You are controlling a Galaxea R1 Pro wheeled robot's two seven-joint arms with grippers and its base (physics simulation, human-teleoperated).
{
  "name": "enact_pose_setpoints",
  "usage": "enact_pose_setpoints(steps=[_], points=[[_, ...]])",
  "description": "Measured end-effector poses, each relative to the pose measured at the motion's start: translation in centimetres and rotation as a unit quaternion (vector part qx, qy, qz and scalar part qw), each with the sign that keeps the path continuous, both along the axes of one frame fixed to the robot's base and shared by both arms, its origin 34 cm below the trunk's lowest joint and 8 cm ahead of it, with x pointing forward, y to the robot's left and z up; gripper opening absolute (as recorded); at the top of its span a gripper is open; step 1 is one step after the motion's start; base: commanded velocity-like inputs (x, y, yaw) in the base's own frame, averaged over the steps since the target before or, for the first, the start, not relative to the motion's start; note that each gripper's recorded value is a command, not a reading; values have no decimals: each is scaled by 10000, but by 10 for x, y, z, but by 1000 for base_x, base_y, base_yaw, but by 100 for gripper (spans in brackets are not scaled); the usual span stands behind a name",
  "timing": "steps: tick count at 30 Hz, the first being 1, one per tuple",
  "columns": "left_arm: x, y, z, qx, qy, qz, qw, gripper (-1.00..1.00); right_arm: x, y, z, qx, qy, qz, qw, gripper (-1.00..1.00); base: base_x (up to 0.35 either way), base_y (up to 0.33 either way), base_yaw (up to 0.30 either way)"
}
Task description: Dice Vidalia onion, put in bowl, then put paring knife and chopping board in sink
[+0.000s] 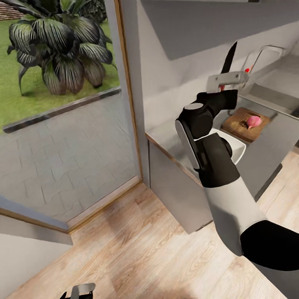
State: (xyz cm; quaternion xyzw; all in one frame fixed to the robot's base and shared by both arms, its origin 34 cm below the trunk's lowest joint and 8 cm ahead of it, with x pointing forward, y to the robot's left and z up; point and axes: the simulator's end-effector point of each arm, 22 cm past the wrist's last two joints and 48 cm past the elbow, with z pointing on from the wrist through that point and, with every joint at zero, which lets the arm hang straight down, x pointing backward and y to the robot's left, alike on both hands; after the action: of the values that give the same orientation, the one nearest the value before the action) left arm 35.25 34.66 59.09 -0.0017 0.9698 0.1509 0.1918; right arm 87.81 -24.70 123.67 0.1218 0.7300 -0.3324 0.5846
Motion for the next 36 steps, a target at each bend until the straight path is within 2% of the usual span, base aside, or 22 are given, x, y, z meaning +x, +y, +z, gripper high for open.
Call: enact_pose_setpoints(steps=[5,7,13,18,22,27,33,36], points=[[3,0,2,-3,-39,0,10000,100,-4,-1,2,-60,-8,-77,10000,-100,-255,-248,0],[5,0,3,-3,-55,0,10000,100,-1,15,-4,-263,102,70,9996,-100,-252,-251,0],[8,-1,5,-4,-102,0,9999,100,5,28,-25,-554,439,183,9973,-100,-238,-263,0],[12,0,7,7,-142,3,9999,100,13,54,-56,-1029,742,420,9910,-100,-199,-284,0],[14,1,9,8,-176,3,9998,100,15,57,-65,-1160,821,449,9888,-100,-47,-328,0],[17,0,11,3,-216,3,9998,100,13,58,-60,-1200,798,442,9886,-100,-5,-340,25],[21,0,13,2,-258,3,9997,100,10,73,-49,-1403,673,574,9862,-100,0,-342,58],[21,0,13,1,-264,3,9997,100,10,74,-48,-1417,655,590,9860,-100,0,-342,20]])
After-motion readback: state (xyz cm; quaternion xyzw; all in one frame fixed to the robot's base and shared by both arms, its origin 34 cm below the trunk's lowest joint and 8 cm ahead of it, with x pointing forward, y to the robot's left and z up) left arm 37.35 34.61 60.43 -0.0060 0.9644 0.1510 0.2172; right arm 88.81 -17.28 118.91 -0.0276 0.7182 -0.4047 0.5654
